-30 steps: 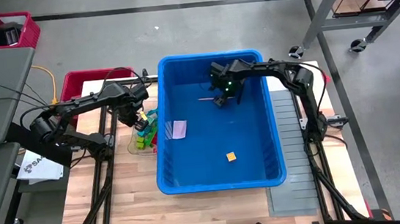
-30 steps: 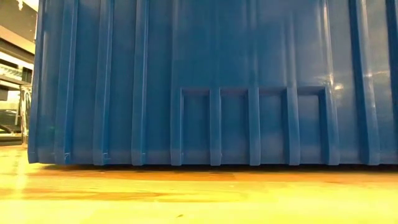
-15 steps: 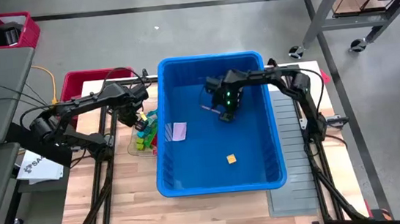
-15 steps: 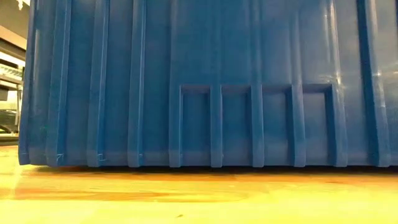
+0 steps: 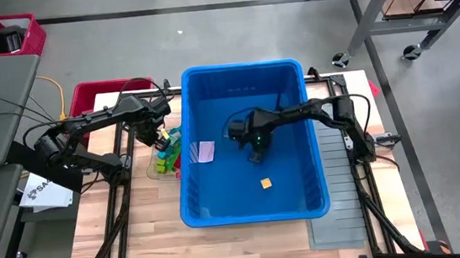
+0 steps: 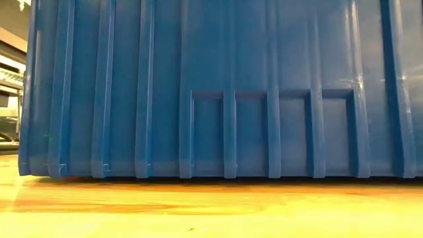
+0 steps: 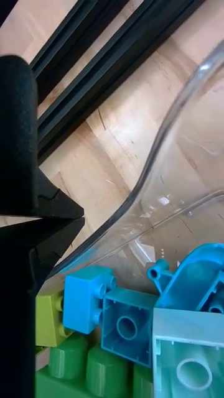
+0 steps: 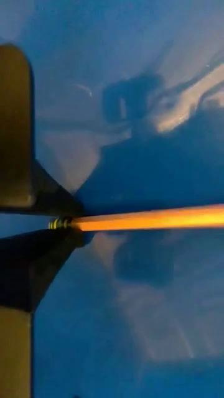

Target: Sort blocks

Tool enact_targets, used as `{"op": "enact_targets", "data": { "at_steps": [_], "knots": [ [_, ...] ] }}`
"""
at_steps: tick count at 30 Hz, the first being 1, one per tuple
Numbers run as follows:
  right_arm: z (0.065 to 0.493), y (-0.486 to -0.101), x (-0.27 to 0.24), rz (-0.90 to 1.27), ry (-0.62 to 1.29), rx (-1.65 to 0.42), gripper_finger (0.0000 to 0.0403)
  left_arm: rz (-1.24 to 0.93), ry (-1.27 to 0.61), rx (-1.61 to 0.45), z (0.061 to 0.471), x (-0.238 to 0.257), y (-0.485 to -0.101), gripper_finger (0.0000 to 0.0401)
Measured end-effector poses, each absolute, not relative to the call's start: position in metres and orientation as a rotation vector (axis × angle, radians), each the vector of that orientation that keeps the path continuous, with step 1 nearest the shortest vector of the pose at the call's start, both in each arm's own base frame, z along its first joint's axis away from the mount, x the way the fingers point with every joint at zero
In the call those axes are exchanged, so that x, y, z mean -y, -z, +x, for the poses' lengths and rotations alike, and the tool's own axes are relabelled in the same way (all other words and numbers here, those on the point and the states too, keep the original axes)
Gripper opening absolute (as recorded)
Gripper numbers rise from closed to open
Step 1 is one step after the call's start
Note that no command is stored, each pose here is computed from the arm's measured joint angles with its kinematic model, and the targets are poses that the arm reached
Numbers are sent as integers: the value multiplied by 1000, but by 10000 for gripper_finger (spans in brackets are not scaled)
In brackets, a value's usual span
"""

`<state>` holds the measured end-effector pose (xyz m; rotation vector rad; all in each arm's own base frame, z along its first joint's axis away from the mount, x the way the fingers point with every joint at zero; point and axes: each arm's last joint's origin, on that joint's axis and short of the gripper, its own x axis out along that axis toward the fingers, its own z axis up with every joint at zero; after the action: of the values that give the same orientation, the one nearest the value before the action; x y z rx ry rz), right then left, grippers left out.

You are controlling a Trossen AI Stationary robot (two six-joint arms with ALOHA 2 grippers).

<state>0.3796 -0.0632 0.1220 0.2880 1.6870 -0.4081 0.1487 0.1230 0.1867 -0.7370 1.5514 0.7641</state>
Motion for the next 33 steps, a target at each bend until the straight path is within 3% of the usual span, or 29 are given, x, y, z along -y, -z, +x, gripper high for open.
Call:
{"op": "enact_targets", "data": {
  "at_steps": [7, 13, 20, 27, 30, 33],
  "knots": [
    [370, -153, 47, 264, 427, -1663, 1, -719, -750, -1557, 149, -122, -187, 0],
    [354, -216, 51, 321, 516, -1476, 0, -706, -737, -1561, 149, -123, -187, 0],
    [346, -285, 53, 594, 519, -1050, 1, -714, -743, -1558, 149, -122, -187, 0],
    [375, -347, 44, 872, 245, -427, 1, -707, -737, -1559, 149, -122, -187, 0],
    [378, -351, 42, 877, 238, -365, 0, -707, -737, -1560, 149, -122, -187, 0],
    [372, -340, 45, 817, 349, -464, 0, -707, -736, -1559, 149, -122, -187, 0]
  ]
}}
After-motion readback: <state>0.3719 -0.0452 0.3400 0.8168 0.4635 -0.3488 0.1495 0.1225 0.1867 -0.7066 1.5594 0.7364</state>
